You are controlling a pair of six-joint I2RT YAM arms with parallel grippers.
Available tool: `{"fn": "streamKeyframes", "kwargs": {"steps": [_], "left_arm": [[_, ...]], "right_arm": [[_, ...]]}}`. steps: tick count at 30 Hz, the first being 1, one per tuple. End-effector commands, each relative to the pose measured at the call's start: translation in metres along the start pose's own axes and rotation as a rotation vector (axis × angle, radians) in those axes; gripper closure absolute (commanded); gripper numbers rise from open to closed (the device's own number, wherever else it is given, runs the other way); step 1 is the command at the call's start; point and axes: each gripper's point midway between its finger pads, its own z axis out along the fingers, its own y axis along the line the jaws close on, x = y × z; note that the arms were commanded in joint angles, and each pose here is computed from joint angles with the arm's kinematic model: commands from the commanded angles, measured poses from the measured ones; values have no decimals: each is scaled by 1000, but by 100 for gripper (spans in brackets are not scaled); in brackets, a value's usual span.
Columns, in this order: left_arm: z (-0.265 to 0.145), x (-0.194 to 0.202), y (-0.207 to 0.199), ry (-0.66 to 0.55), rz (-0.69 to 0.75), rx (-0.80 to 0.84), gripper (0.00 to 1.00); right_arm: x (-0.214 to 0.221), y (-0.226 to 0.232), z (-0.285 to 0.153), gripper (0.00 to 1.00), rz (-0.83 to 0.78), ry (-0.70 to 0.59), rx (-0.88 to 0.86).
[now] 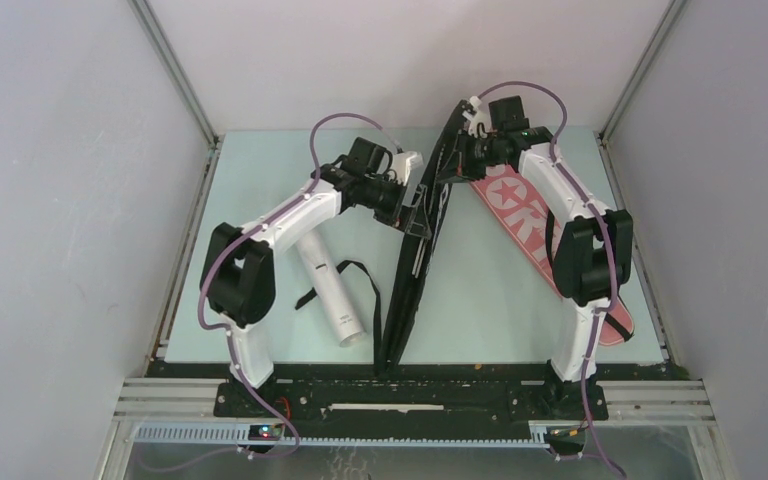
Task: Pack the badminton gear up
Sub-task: Pick up the racket bag from the center of the board.
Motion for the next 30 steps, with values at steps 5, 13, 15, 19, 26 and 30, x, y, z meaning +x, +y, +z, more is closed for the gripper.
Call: {"fn": "streamKeyframes", "kwargs": {"steps": [5,13,15,19,26,30], "left_arm": [[5,-28,-6,-82,15,-27,0],[19,-26,2,-90,-29,-109,0],[23,-25,7,-84,-31,-160,2],[26,-22,19,-64,-33,-244,25],[14,-35,4,-51,118,-185,74],[-1,-51,-18,-44,210,-127,100]], "right_arm": [[-25,18,-7,100,-32,-81,-13],[-31,22,-4,100,-8,-87,-30],[-31,23,-3,100,-5,-83,-39],[-28,30,0,100,-3,-61,-86],[-29,28,-19,94,-39,-73,-124],[-33,17,-51,73,-95,-119,-105]]}}
